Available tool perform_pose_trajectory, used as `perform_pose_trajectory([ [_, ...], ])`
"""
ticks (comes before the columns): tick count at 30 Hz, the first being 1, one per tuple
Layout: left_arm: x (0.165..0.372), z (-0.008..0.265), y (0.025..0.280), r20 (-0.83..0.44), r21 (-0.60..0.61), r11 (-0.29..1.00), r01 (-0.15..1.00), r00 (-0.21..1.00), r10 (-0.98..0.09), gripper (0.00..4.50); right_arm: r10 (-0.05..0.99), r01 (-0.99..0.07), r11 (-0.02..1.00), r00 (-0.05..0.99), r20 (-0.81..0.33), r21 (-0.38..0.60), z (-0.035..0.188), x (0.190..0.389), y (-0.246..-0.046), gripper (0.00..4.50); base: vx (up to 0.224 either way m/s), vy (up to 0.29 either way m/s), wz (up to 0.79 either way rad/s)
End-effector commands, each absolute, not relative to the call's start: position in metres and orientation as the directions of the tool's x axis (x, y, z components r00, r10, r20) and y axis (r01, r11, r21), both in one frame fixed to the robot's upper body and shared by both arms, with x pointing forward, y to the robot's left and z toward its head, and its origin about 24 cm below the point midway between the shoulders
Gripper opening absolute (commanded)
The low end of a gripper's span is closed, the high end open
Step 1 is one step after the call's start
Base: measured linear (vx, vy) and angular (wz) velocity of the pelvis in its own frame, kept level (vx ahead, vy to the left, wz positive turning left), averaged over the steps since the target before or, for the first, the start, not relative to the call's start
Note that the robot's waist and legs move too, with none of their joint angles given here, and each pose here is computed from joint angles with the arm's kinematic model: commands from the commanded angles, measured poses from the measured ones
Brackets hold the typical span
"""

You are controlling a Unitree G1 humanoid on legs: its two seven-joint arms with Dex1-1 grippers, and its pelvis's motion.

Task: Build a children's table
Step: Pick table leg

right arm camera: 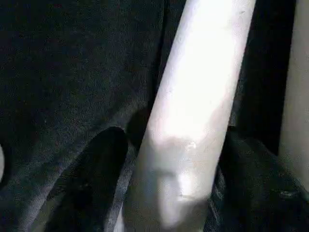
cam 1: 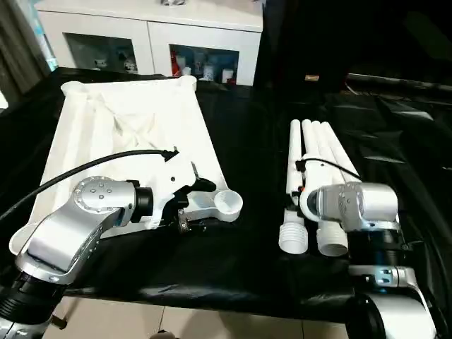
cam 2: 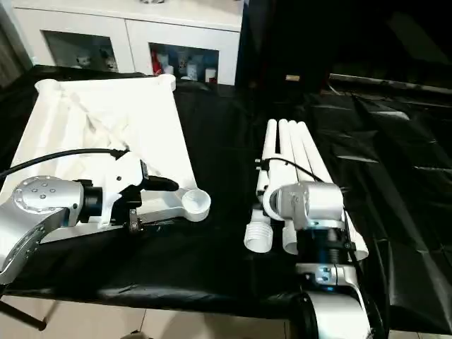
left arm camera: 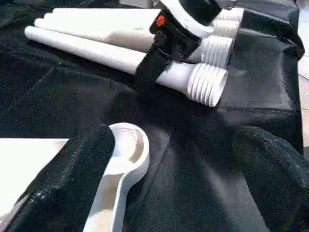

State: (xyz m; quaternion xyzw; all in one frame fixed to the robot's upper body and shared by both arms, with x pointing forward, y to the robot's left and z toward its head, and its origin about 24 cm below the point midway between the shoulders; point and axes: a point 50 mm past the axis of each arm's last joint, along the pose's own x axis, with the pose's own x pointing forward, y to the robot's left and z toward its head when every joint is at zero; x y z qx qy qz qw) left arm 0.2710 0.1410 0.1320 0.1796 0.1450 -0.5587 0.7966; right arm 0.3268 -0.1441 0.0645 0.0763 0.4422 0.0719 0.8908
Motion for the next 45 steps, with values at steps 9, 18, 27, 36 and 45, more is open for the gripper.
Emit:
perform_pose_trajectory([
  [9,0.294,0.139,0.139,-0.384,0.132,0.419,0.898,0.436,-0.814,4.50,0.206,0.047,0.952,0.630,-0.749,0.301,0.060,0.335,-0.147,2.08,0.000,0.000,0.00],
  [18,0.309,0.147,0.132,-0.241,0.053,0.514,0.856,0.511,-0.825,4.50,0.201,0.056,0.931,0.743,-0.638,0.359,0.069,0.340,-0.152,1.84,0.000,0.000,0.00],
  [27,0.340,0.157,0.113,-0.081,-0.316,0.667,0.674,0.682,-0.727,4.50,0.381,-0.176,0.851,0.855,-0.352,0.494,0.102,0.344,-0.140,1.84,0.000,0.000,0.00],
  [36,0.345,0.175,0.084,0.021,-0.533,0.539,0.653,0.646,-0.763,4.50,0.730,-0.660,0.590,0.682,0.044,0.465,0.142,0.306,-0.122,1.84,0.000,0.000,0.00],
  [45,0.334,0.193,0.065,0.132,-0.595,0.383,0.707,0.555,-0.821,4.50,0.796,-0.740,0.566,0.605,-0.007,0.364,0.141,0.293,-0.122,1.84,0.000,0.000,0.00],
])
